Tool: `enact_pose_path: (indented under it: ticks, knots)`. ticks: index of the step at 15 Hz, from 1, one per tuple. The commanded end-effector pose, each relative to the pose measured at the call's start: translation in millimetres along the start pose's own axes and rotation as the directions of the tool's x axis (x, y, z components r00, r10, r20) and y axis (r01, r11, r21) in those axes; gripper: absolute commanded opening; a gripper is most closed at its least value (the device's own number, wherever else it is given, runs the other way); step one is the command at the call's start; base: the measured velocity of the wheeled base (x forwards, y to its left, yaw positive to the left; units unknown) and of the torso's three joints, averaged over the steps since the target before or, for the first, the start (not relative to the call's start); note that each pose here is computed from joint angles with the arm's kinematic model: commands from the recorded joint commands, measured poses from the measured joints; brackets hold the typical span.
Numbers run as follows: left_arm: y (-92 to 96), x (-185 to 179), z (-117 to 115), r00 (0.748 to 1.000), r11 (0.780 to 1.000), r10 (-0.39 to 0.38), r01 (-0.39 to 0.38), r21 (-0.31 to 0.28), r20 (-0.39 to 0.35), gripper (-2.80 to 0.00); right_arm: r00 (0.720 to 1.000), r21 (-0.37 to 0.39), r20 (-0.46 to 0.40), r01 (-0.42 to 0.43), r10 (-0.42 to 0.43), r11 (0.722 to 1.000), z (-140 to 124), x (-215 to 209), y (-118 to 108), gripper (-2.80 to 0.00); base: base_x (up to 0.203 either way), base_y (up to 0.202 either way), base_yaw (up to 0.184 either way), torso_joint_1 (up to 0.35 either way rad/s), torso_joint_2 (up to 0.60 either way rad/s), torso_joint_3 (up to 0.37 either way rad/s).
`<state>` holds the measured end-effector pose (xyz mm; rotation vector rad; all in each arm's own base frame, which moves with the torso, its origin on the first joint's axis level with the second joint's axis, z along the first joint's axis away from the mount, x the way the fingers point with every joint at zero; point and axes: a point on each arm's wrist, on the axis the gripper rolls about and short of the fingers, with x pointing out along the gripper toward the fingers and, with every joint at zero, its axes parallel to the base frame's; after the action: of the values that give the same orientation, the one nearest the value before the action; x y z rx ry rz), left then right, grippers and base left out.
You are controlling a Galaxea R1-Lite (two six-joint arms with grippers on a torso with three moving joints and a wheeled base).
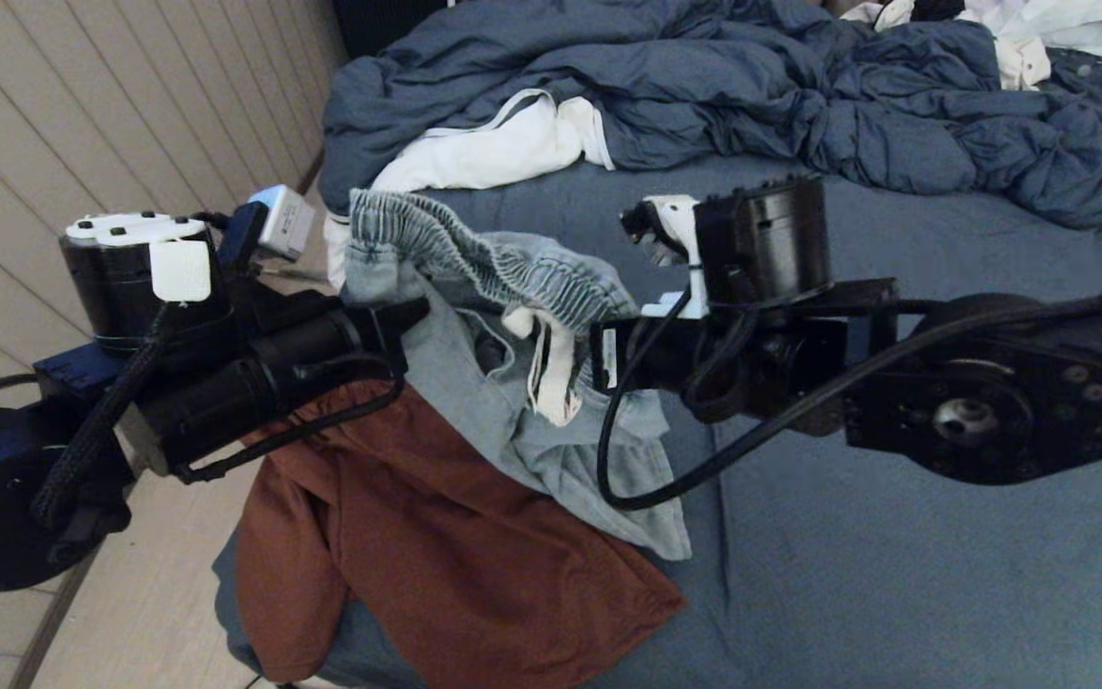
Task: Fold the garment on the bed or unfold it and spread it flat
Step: Unford the blue shorts
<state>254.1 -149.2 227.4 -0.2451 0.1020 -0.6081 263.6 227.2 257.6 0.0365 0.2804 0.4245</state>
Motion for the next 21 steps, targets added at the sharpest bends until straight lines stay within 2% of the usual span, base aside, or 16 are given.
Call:
enact_pose_path:
  ticks: [1,6,10,12,15,16,17,19,21]
  knots:
    - [-13.9,-13,18,0.998,0.999,-0.041,0.041,0.008,0.051,-2.8,0.997,0.013,0.072,-0.01,0.009,1.0,23,-31,-5,-2.8,0.0,0.0,0.0,0.0,0.0,0.0]
    - [-39.8,-66,69,0.992,0.996,-0.089,0.087,0.023,0.095,-2.8,0.99,0.023,0.141,-0.017,0.013,1.0,61,-113,-22,-2.8,0.0,0.0,0.0,0.0,0.0,0.0]
    - [-52.9,-114,112,0.983,0.993,-0.108,0.098,0.072,0.151,-2.8,0.974,0.042,0.225,-0.038,0.028,0.998,81,-171,-35,-2.8,0.0,0.0,0.0,0.0,0.0,0.0]
    - [-54.9,-127,115,0.983,0.991,-0.117,0.106,0.085,0.143,-2.8,0.979,0.032,0.197,-0.062,0.055,0.998,82,-199,-38,-2.8,0.0,0.0,0.0,0.0,0.0,0.0]
    - [-54.4,-144,110,0.983,0.99,-0.123,0.112,0.087,0.136,-2.8,0.977,0.003,0.146,-0.156,0.154,0.988,74,-226,-32,-2.8,0.0,0.0,0.0,0.0,0.0,0.0]
    - [-53.8,-150,107,0.986,0.99,-0.119,0.11,0.086,0.114,-2.8,0.978,-0.004,0.126,-0.164,0.163,0.986,72,-231,-33,-2.8,0.0,0.0,0.0,0.0,0.0,0.0]
    - [-53.9,-155,106,0.987,0.989,-0.128,0.12,0.088,0.095,-2.8,0.98,-0.006,0.116,-0.164,0.164,0.986,72,-235,-35,-2.8,0.0,0.0,0.0,0.0,0.0,0.0]
    - [-56.4,-165,105,0.978,0.976,-0.202,0.197,0.089,0.044,-2.8,0.985,-0.003,0.08,-0.154,0.154,0.988,72,-238,-36,-2.8,0.0,0.0,0.0,0.0,0.0,0.0]
    - [-56.5,-158,105,0.981,0.978,-0.192,0.195,0.078,-0.034,-2.8,0.994,-0.016,-0.027,-0.104,0.104,0.994,66,-235,-40,-2.8,0.0,0.0,0.0,0.0,0.0,0.0]
